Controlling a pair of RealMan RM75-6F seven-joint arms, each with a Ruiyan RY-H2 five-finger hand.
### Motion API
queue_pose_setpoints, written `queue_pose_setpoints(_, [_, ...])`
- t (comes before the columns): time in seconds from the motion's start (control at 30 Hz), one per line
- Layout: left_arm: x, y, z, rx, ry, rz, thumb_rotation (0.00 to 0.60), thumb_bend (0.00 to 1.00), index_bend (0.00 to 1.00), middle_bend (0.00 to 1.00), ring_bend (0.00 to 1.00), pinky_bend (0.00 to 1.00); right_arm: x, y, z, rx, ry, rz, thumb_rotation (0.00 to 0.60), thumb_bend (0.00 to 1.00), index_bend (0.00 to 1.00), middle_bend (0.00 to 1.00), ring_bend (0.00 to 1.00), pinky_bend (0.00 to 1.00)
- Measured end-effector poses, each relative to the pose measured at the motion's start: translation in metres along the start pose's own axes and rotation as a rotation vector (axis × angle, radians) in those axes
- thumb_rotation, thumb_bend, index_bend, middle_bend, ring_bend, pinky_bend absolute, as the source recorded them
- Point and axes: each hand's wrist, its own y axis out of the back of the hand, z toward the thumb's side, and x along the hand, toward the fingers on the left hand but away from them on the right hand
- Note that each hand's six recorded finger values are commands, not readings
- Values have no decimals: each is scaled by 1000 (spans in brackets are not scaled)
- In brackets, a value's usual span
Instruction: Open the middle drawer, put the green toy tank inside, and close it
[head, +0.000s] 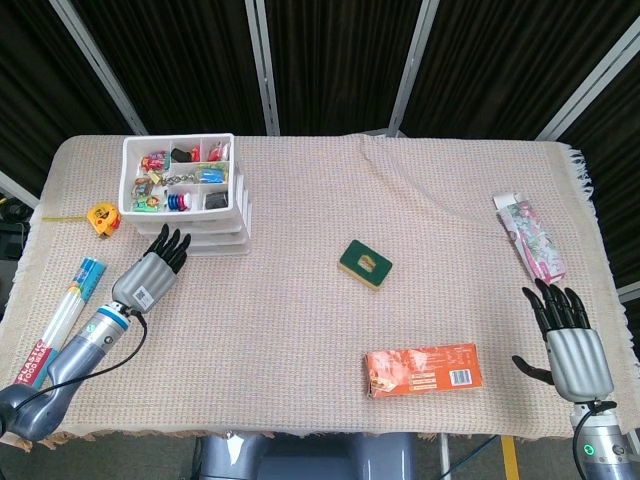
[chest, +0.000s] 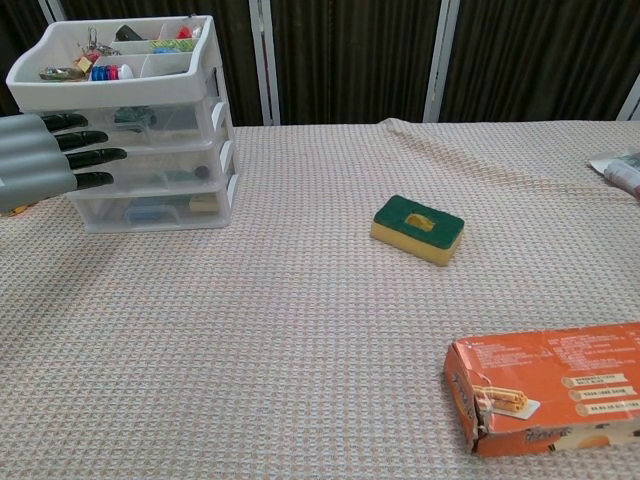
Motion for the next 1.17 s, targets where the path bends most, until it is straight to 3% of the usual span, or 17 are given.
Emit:
queue_pose_setpoints(0.27, [-12,5,3,-80,-2,9,600,1000,117,0,0,72,0,0,-1,2,-4,1,600,12,86,0,0,0])
queue_pose_setpoints(0.33, [-20,10,2,-122,-1,24,600,955,109,0,0,72,0,0,-1,2,-5,1,600,11,86,0,0,0])
queue_pose_setpoints(0.37, [-26,13,2,-158,1,34,600,890,102,0,0,72,0,0,-1,2,-5,2,600,11,86,0,0,0])
queue_pose_setpoints(0.43, [-37,18,0,-225,8,47,600,666,84,0,0,72,0,0,-1,0,-5,2,600,11,86,0,0,0])
queue_pose_setpoints(0.5, [-51,23,-3,-317,26,60,600,350,71,0,0,72,0,0,-1,1,-4,0,600,12,86,0,0,0])
queue_pose_setpoints(0.57, [-64,27,-8,-417,61,78,600,160,54,0,0,65,0,0,0,2,-3,-2,600,12,87,0,0,0])
queue_pose_setpoints(0.67, [-85,31,-18,-557,136,114,600,38,26,0,0,44,0,0,0,3,-4,-1,600,12,86,0,0,0])
queue_pose_setpoints(0.9, [-131,27,-36,-880,324,172,600,0,0,0,0,0,0,2,0,1,-2,-11,600,0,81,0,0,0])
queue_pose_setpoints(1.07, [-163,2,-28,-1063,421,94,600,0,0,0,0,0,-1,3,2,-15,7,-17,600,0,78,0,0,0])
queue_pose_setpoints(1.17, [-175,-10,-27,-1065,462,66,600,0,0,0,0,0,-2,4,4,-21,18,-29,600,0,78,0,0,0])
